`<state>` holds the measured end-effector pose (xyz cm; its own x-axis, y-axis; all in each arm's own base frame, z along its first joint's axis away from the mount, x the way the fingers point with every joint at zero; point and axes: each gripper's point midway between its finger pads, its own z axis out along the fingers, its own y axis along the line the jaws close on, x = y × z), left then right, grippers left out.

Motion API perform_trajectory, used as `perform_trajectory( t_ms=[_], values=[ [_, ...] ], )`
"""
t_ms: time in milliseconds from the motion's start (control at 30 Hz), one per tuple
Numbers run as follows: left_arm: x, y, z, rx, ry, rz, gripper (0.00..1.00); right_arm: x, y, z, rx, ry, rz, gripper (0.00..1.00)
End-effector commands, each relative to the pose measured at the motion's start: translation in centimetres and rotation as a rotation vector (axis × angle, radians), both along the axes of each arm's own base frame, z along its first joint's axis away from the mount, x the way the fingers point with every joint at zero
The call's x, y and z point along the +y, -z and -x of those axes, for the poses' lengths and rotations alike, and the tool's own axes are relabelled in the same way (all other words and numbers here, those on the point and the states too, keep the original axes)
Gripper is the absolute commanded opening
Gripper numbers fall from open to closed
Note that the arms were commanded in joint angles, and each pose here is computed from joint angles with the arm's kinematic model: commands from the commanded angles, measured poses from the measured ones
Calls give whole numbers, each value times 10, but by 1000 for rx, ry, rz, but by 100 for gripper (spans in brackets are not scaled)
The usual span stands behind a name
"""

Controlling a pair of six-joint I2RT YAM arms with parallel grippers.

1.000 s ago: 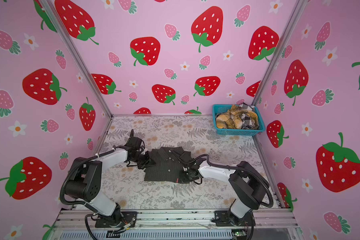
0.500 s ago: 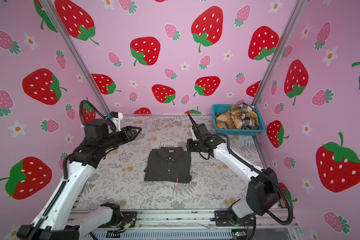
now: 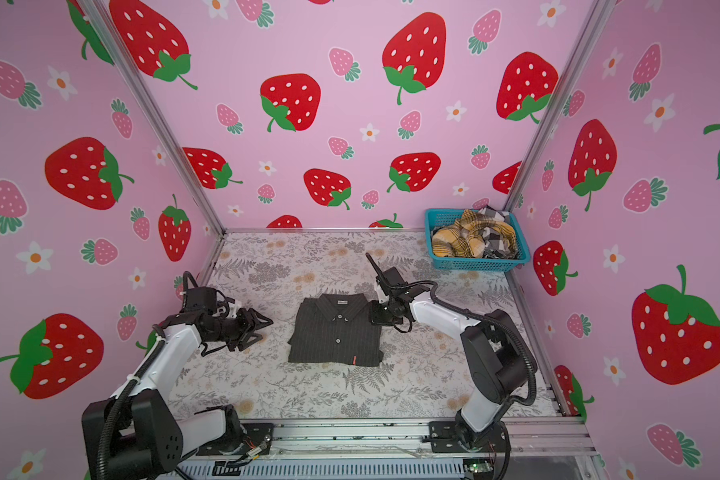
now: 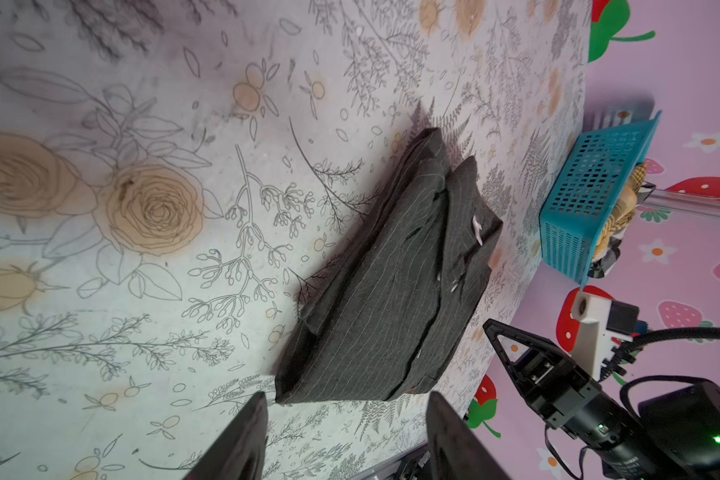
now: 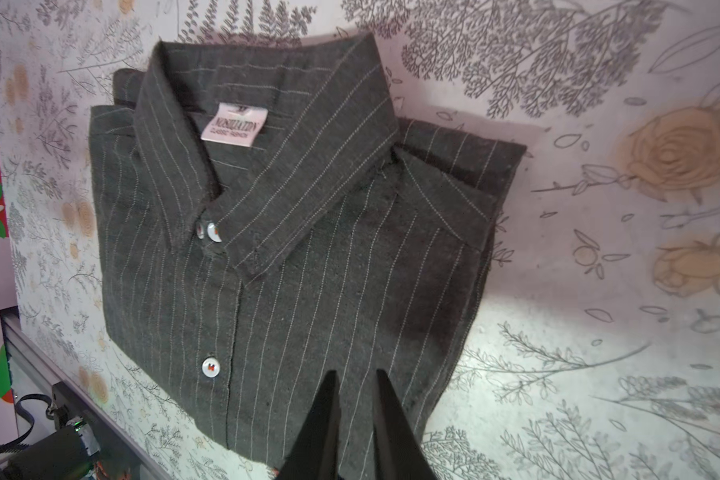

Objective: Fold and stack the long sleeve shirts

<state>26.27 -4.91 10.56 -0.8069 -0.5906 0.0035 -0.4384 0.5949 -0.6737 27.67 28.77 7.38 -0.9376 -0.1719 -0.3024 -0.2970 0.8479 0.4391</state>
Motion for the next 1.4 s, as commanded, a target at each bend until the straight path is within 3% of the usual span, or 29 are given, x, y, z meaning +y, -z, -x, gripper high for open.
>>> perform_trajectory(
  t_ms=[0, 200, 467, 767, 1167, 1367],
  values=[
    [-2, 14, -6, 32, -20, 32, 62, 4, 10, 0, 7, -5, -16, 19],
    [-11, 54, 4, 125, -72, 99, 62, 6, 26, 0, 24, -9, -12, 19],
    [-49, 68, 15, 141, 90, 22, 69, 9, 33, 0, 35, -23, -22, 18],
    [-53, 75, 16, 138, 96, -1, 73, 7, 32, 1, 28, -32, -17, 18],
    [-46, 65, -24, 57, 130, -64, 74, -2, 48, -4, 62, 11, 14, 18],
    [-53, 70, -26, 60, 158, -22, 75, -4, 54, -4, 77, 23, 20, 17]
  ],
)
